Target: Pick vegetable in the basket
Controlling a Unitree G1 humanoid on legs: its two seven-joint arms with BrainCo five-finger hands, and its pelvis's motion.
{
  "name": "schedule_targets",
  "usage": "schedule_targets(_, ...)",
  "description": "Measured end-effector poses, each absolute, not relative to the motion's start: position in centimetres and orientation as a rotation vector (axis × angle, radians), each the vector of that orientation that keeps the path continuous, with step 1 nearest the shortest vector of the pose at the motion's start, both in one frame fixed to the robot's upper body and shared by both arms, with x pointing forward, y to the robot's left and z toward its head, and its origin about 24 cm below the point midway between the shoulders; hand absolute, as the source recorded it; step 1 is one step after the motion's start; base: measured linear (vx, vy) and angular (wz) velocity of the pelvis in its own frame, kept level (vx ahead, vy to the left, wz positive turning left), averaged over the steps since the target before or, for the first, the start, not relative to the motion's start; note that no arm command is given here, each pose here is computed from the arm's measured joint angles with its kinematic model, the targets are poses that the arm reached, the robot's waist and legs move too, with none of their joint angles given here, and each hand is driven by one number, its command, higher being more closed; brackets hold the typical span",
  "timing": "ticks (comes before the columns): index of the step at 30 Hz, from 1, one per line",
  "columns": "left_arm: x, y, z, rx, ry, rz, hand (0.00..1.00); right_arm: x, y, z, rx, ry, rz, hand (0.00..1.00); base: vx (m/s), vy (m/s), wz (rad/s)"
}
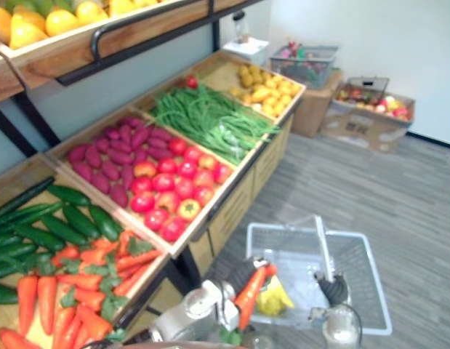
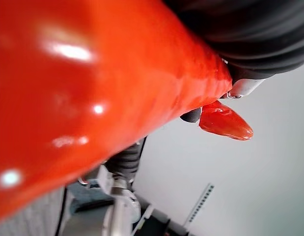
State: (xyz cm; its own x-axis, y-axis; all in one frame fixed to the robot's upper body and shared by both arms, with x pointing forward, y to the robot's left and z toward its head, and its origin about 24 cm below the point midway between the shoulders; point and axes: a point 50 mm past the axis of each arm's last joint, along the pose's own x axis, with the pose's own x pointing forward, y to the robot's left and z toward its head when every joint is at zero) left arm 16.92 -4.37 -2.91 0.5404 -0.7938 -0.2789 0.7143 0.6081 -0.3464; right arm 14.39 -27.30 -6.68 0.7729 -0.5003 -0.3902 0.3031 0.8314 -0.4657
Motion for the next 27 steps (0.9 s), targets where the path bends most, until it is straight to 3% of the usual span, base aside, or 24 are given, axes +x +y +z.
schedule_targets(9,17.9,-3.8,-5.4,0.088,0.457,-0.834,1.00,15.4,-23.9,-7.1,-0.291,0.506,-0.386,1.00,-0.03,-0.019,-0.20)
schedule_targets(24,18.1,-3.0,-6.4,0.296,0.397,-0.779,1.00,15.6,-19.0,-7.3,-0.193,0.487,-0.255,1.00,-0.01,-0.027,-0.12)
schedule_targets(27,19.8,-2.7,-6.1,0.369,0.364,-0.755,1.00,15.7,-18.9,-7.3,-0.178,0.483,-0.253,1.00,0.00,-0.013,-0.01)
